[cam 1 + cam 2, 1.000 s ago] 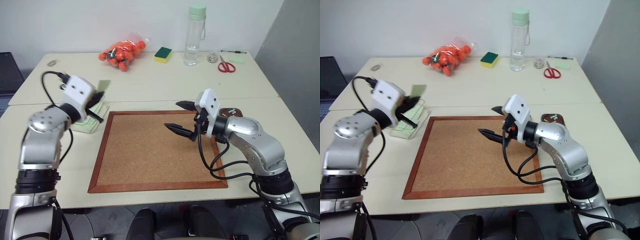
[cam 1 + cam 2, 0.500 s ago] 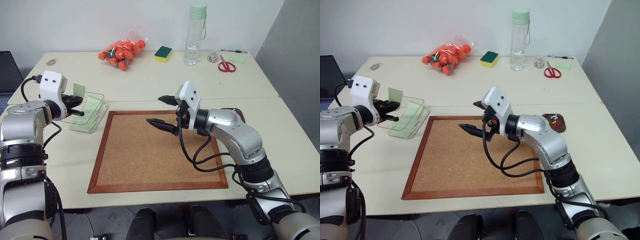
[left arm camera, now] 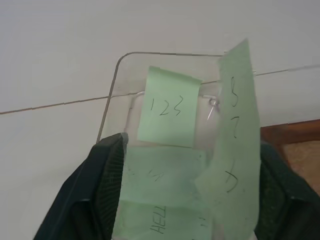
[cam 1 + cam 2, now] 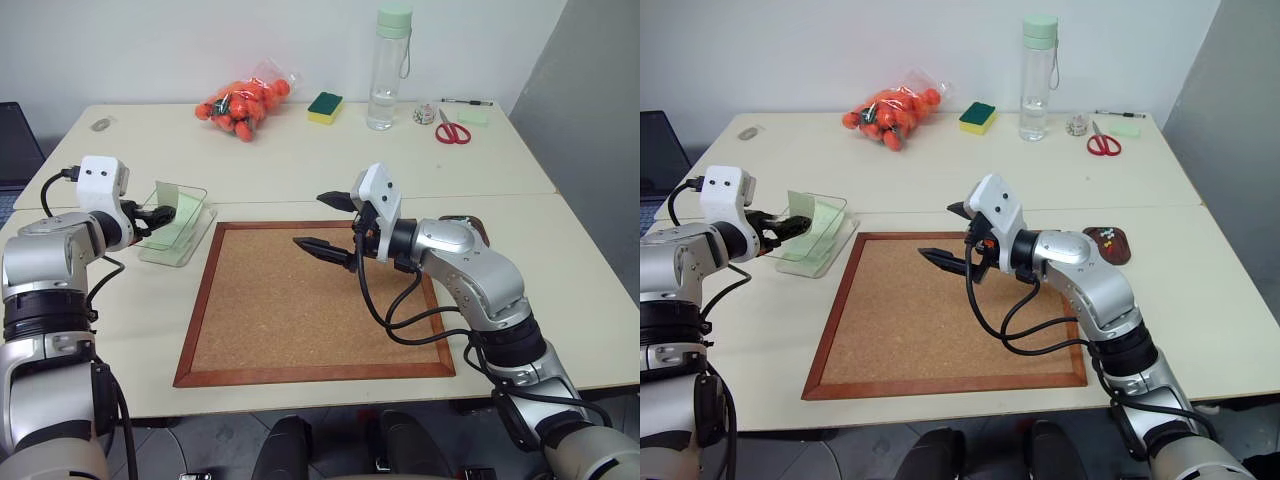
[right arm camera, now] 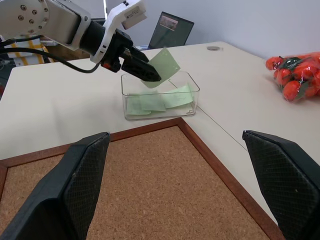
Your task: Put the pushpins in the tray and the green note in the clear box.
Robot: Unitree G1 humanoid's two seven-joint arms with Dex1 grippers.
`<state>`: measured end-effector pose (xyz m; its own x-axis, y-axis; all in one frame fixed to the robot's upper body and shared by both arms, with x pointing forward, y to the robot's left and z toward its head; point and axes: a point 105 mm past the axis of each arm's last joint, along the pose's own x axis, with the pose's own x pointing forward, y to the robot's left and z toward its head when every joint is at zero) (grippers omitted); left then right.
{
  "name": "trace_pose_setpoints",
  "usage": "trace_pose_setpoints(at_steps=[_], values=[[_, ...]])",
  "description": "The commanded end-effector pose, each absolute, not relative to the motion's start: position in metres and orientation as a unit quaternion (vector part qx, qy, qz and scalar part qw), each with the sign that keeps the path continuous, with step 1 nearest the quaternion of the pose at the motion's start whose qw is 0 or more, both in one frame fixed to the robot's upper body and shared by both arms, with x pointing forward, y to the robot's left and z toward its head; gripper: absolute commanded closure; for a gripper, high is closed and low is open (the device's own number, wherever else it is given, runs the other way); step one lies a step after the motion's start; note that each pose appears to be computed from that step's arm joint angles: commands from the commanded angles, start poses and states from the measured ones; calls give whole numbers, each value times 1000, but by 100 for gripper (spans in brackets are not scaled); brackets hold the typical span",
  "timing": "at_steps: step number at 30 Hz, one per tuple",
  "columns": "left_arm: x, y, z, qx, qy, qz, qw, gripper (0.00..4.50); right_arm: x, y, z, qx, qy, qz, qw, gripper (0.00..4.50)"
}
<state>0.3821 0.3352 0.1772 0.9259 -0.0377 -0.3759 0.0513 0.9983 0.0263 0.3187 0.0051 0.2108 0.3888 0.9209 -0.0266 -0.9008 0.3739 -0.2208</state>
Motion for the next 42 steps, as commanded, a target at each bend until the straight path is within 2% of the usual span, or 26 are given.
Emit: trace_pose_setpoints(at_steps=[1,2,6,19,23,28,31,34,37,42], values=[[381,335,191,-1,171,-15,985,30,314,6,226,-110,-86,552,822,0],[380,335,188,1,176,-12,984,13,315,6,227,-111,-86,552,822,0],[379,334,177,5,196,-10,981,13,315,5,227,-112,-86,551,823,0],[379,315,174,-51,204,-29,977,13,314,3,228,-114,-87,547,825,0],[379,324,183,-22,178,3,984,13,314,3,227,-113,-87,546,826,0],[379,323,224,35,81,25,996,13,313,1,227,-110,-85,546,826,0],[370,302,243,68,27,-10,997,13,311,-5,226,-105,-85,544,828,0],[355,265,241,89,0,-90,992,13,306,-19,224,-96,-95,536,833,0],[339,232,228,106,-18,-144,984,13,298,-40,212,-102,-91,524,840,0],[309,190,188,88,-12,-227,970,13,285,-76,183,-117,-67,495,859,0]])
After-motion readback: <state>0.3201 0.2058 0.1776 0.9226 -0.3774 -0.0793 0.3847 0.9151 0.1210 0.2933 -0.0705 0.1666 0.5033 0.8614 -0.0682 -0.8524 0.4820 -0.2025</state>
